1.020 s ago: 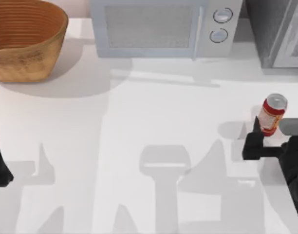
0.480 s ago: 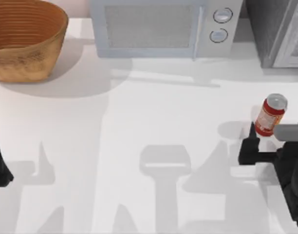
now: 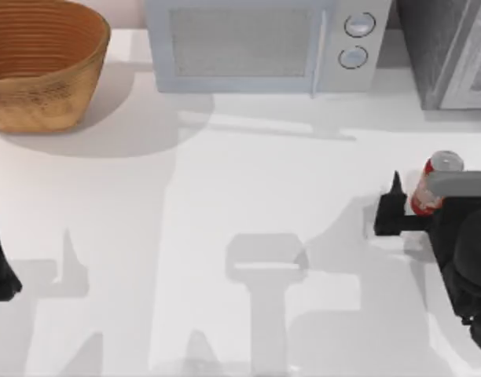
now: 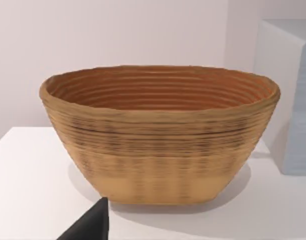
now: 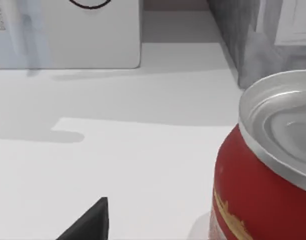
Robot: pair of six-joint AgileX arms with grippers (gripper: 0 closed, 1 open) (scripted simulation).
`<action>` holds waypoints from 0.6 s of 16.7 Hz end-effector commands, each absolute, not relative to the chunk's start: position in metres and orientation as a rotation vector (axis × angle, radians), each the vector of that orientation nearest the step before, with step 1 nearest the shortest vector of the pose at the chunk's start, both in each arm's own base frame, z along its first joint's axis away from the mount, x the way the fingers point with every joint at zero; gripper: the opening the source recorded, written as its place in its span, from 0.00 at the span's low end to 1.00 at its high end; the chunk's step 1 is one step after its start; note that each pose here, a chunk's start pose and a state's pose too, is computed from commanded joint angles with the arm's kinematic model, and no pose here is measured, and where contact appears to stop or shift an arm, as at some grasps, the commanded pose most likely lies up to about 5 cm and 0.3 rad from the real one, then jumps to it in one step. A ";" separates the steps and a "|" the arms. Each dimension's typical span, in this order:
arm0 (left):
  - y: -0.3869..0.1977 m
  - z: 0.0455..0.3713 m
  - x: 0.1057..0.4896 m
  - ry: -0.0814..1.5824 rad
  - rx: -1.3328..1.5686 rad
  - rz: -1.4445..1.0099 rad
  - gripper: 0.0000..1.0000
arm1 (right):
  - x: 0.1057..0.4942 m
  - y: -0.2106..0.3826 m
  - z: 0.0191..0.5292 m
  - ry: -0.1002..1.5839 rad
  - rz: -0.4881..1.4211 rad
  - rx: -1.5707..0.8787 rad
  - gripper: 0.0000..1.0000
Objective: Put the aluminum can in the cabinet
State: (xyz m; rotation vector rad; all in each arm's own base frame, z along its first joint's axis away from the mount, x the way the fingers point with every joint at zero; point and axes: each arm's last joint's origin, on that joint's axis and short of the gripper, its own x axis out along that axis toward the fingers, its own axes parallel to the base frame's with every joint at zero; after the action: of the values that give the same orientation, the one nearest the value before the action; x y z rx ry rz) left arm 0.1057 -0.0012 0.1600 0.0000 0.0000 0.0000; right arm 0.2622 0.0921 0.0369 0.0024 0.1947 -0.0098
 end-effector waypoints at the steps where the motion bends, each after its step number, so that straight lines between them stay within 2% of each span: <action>1: -0.001 0.160 0.106 0.000 0.000 0.000 1.00 | 0.269 0.092 0.036 0.195 -0.010 0.003 1.00; 6: -0.001 0.160 0.106 0.000 0.000 0.000 1.00 | 0.276 0.091 0.035 0.194 -0.010 0.003 1.00; 10: -0.001 0.160 0.106 0.000 0.000 0.000 1.00 | 0.276 0.091 0.035 0.194 -0.010 0.003 0.70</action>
State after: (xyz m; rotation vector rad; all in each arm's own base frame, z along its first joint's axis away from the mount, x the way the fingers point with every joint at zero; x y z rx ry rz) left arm 0.1057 -0.0012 0.1600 0.0000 0.0000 0.0000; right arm 0.2758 0.0908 0.0349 0.0029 0.1942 -0.0098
